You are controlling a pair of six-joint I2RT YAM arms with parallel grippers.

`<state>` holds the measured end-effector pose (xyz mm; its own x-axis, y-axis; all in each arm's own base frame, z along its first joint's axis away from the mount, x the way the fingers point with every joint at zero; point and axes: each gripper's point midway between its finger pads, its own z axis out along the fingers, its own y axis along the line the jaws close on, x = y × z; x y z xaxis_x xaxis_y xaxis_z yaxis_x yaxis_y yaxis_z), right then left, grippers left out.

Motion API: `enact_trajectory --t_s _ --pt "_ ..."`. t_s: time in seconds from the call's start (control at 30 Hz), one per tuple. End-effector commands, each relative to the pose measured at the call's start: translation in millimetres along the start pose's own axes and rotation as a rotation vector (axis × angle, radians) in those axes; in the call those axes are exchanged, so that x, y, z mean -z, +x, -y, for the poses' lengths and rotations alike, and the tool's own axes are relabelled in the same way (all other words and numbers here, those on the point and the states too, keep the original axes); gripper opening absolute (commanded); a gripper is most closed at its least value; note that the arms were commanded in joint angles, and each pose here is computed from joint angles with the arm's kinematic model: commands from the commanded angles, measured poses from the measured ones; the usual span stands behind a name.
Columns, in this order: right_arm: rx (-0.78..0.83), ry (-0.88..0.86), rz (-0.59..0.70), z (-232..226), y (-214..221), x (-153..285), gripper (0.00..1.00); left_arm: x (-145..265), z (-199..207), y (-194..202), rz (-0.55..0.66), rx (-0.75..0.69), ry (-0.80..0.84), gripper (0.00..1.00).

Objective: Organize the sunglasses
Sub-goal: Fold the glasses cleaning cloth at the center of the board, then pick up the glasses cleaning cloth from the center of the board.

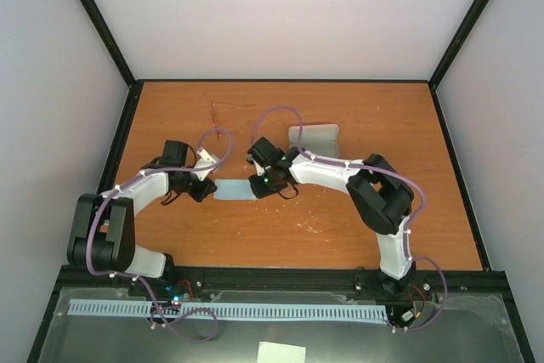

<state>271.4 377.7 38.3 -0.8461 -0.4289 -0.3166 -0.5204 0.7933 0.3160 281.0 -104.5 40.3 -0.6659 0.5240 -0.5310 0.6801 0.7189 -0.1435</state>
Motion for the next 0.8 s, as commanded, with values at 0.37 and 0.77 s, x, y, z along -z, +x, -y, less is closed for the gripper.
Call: enact_trajectory --t_s 0.37,0.77 --pt "-0.007 0.115 0.08 15 -47 20 0.33 6 -26 -53 0.069 0.043 -0.006 0.18" --pt "-0.031 0.146 -0.022 30 -31 -7 0.34 9 -50 -52 0.077 0.085 -0.015 0.18"
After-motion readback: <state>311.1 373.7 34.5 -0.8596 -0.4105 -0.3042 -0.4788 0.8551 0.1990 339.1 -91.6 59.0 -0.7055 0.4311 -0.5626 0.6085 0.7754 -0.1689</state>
